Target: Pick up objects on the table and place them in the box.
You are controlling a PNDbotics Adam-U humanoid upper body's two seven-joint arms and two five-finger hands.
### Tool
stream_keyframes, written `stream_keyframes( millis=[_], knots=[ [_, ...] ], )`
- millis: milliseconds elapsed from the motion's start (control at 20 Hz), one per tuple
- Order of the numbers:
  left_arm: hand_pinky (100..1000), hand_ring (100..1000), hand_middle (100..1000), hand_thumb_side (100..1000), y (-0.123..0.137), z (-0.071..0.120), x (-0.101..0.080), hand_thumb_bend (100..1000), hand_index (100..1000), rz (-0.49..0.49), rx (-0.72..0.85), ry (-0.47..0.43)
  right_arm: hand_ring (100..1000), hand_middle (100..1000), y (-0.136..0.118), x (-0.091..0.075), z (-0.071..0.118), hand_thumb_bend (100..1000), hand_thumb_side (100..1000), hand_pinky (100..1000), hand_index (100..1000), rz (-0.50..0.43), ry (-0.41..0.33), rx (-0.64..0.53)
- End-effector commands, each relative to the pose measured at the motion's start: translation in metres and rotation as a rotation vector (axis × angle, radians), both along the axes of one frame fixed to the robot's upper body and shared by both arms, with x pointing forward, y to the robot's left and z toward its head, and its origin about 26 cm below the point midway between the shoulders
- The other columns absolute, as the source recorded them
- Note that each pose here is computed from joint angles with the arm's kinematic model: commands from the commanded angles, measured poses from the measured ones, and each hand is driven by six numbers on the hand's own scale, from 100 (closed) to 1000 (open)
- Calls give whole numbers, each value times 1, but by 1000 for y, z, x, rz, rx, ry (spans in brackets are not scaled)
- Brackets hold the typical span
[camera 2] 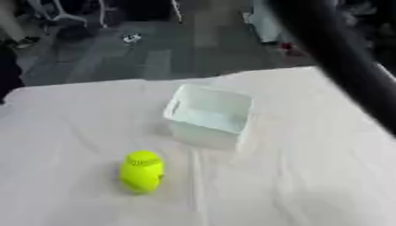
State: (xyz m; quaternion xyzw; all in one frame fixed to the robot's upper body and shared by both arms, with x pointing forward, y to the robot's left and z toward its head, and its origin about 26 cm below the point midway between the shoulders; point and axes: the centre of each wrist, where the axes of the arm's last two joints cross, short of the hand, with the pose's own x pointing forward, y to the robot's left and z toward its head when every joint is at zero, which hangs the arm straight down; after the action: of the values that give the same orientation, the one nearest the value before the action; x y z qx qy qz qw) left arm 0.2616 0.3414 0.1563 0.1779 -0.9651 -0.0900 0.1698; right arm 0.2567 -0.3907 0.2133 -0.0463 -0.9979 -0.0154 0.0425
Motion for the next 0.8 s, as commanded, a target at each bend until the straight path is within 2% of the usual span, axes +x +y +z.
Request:
stream_keyframes(
  millis=[50,600,800],
  knots=[
    [320,366,534,668,2,10,0,150,559,-6,27,-25,372,364,1,-2,6,100,965,100,524,4,-16,-21],
    [328,373,541,676,2,10,0,150,569,-4,34,-21,373,365,0,-2,6,100,966,100,525,2,-16,-19],
    [446,473,676,722,4,13,0,252,702,22,166,61,373,366,-1,-2,6,100,968,100,528,-1,-17,-13]
  ],
)
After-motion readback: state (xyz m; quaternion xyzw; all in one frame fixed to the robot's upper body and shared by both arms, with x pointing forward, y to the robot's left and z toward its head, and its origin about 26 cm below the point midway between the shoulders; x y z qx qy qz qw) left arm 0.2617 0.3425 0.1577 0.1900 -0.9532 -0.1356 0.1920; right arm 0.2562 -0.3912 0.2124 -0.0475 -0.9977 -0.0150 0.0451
